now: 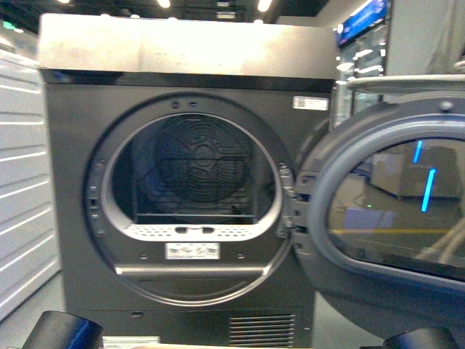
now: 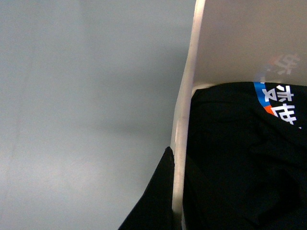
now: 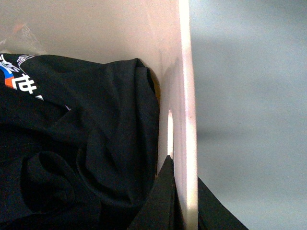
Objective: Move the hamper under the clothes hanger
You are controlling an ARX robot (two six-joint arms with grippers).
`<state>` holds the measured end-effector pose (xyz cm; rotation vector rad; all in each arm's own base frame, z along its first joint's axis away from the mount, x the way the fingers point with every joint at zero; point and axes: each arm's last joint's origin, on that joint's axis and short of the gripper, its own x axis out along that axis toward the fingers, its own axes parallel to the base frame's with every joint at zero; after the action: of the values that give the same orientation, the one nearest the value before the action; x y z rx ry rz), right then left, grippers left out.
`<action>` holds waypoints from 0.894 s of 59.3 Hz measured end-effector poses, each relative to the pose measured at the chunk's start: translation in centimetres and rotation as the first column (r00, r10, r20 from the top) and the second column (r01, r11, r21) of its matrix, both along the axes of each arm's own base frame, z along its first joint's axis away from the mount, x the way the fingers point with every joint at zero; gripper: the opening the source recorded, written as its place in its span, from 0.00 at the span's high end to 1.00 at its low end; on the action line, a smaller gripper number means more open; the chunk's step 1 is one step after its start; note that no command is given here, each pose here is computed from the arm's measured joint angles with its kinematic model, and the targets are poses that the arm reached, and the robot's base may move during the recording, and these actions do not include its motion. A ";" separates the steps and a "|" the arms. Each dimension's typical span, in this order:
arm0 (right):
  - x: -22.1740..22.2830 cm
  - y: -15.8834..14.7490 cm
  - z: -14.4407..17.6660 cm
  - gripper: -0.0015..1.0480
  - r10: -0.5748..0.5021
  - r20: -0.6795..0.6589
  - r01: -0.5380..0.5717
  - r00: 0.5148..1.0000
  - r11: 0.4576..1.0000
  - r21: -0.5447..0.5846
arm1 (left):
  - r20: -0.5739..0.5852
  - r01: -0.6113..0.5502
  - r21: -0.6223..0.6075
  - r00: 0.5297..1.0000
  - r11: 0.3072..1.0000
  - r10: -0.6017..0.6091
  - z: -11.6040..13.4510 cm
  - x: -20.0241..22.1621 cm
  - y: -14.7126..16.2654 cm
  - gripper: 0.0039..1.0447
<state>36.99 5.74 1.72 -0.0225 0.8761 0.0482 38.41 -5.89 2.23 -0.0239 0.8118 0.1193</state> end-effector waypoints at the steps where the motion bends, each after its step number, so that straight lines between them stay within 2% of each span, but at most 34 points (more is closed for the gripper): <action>1: 0.0 0.0 0.0 0.98 0.000 0.001 0.000 1.000 1.000 0.000 | 0.000 0.001 -0.001 1.000 1.000 -0.001 0.0 0.0 0.0 0.96; 18: 0.2 -1.5 0.2 0.98 -0.057 0.010 0.057 0.998 0.998 -0.023 | 0.005 0.052 -0.021 0.999 0.998 -0.052 0.2 0.0 -1.4 0.96; 53: 0.2 -1.0 0.2 0.98 -0.039 0.010 0.039 0.999 0.999 -0.017 | 0.006 0.030 -0.009 1.000 1.000 -0.030 0.2 0.0 -0.9 0.96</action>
<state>37.14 4.78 1.91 -0.0221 0.8672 0.0043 38.37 -6.79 2.47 -0.0211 0.8064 0.0874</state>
